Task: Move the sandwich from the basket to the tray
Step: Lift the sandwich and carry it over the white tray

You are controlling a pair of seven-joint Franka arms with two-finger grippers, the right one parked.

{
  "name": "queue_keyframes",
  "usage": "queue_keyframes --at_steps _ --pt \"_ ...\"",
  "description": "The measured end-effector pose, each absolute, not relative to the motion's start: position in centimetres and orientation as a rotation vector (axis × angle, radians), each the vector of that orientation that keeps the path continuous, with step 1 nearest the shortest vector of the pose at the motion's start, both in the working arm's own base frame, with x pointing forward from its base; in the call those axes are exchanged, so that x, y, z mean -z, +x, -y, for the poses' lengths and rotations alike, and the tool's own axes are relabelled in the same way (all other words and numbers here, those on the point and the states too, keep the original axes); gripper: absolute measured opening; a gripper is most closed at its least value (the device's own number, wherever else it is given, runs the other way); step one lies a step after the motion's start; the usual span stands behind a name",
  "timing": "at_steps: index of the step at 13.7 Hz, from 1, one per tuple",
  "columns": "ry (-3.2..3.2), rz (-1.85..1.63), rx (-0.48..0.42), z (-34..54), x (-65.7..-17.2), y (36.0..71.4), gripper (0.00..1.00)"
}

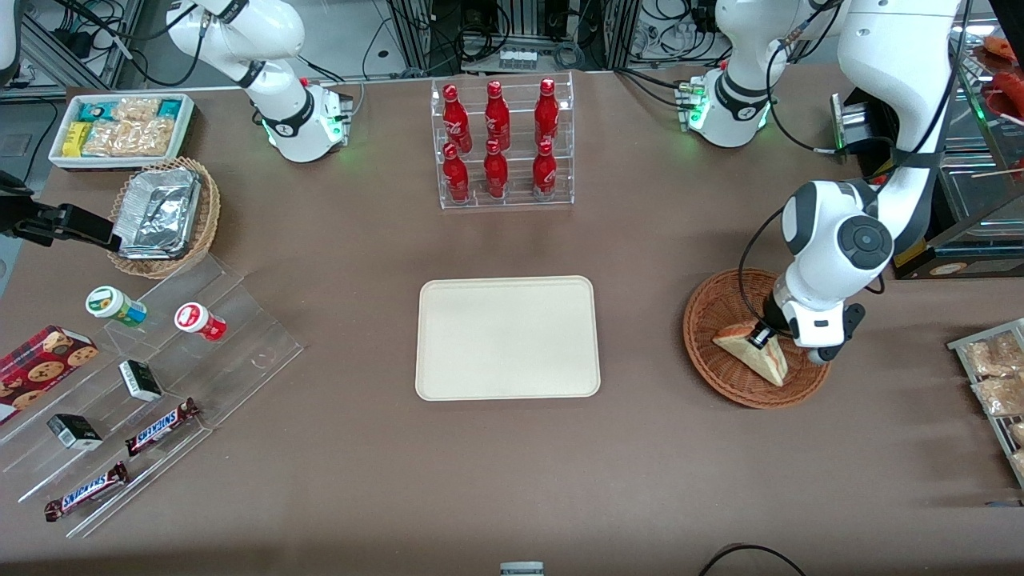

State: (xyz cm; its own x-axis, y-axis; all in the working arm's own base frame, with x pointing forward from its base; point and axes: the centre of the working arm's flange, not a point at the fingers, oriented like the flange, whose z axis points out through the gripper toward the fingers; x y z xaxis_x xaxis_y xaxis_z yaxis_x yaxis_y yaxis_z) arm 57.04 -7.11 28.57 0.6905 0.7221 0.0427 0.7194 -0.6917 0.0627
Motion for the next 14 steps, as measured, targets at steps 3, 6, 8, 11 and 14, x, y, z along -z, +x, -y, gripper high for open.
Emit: queue_keyframes --at_steps 3,6,8,11,14 --pt "2.891 -1.19 -0.043 8.5 -32.9 57.8 0.23" --pt "2.955 -1.08 0.017 13.3 -40.2 58.4 0.21" --pt "2.98 -0.957 0.008 18.1 -43.4 58.0 0.19" --pt "3.033 -0.755 0.003 25.3 -43.7 55.8 0.19" --pt "3.096 -0.538 -0.007 33.7 -42.1 53.4 0.21"
